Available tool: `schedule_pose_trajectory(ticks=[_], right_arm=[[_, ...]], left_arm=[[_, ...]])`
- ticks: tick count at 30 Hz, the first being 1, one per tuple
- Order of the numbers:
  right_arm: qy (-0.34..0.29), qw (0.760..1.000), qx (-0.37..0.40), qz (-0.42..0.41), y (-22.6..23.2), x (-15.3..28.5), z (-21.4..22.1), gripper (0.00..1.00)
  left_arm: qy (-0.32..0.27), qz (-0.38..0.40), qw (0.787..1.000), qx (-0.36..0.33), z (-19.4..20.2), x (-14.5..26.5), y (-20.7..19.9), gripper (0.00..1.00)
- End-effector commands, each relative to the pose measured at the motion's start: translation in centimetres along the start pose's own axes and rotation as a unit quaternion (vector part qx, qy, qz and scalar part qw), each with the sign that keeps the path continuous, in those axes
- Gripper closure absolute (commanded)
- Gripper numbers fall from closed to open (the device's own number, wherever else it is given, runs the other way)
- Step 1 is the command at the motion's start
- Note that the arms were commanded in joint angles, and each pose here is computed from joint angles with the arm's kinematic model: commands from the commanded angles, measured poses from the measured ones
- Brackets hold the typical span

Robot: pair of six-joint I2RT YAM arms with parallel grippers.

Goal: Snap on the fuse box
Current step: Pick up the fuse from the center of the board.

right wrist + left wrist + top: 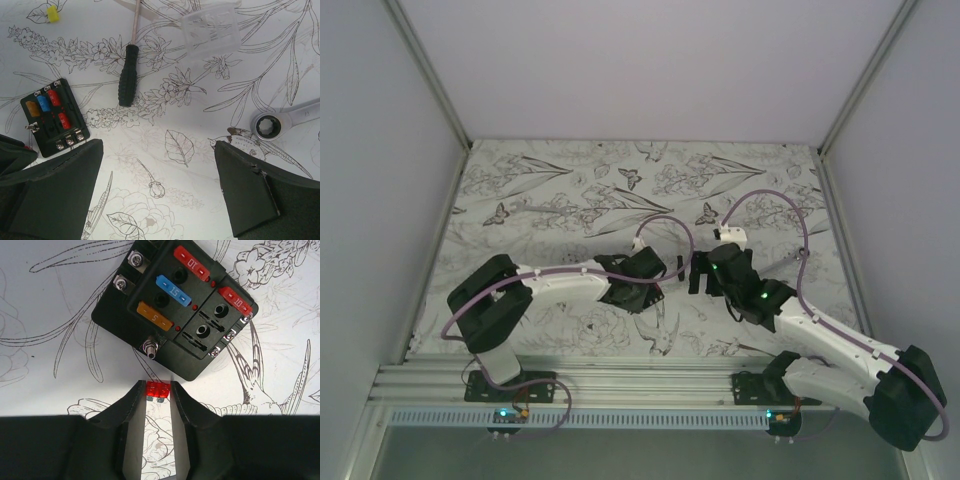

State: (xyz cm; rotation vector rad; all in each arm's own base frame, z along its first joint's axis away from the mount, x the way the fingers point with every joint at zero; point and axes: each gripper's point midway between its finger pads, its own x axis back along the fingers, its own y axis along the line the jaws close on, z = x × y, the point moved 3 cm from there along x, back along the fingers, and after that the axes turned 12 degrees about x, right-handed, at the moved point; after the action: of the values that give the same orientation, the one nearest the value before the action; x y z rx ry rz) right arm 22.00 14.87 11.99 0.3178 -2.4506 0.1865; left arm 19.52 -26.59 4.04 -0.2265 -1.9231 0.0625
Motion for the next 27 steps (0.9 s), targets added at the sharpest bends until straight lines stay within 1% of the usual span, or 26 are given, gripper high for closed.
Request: schedule_pose_trajectory(ticks=[1, 5, 9, 14, 17, 22, 27], right_arm=[[-0.022, 1.000, -0.020, -0.004, 0.1, 0.1, -1.1, 0.00], [-0.031, 0.999, -0.019, -0.037, 1.0, 0.0, -1.3, 0.00], [-0.055, 0.993, -0.024, -0.103, 3.0, 0.0, -1.5, 0.00], [-0.105, 0.976, -0.022, -0.190, 5.7, 0.4, -2.4, 0.04], [-0.136, 0.963, -0.016, -0.231, 7.3, 1.0, -2.8, 0.07], [-0.192, 0.937, -0.007, -0.291, 10.2, 1.9, -3.4, 0.09], [-0.254, 0.909, -0.027, -0.328, 11.8, 3.0, -3.9, 0.15]], left_arm=[[0.043, -0.038, 0.998, -0.001, 1.9, -0.7, 1.8, 0.75], [0.024, -0.026, 0.999, 0.021, 1.1, 0.6, 1.3, 0.77], [-0.005, -0.017, 0.996, 0.083, -0.7, 2.3, 1.3, 0.77], [-0.050, 0.004, 0.986, 0.161, -3.2, 4.6, 1.3, 0.77], [-0.079, 0.016, 0.976, 0.204, -4.4, 6.0, 1.3, 0.78], [-0.116, 0.040, 0.950, 0.286, -5.8, 8.2, 1.0, 0.79], [-0.144, 0.066, 0.928, 0.337, -6.6, 10.2, 0.8, 0.81]])
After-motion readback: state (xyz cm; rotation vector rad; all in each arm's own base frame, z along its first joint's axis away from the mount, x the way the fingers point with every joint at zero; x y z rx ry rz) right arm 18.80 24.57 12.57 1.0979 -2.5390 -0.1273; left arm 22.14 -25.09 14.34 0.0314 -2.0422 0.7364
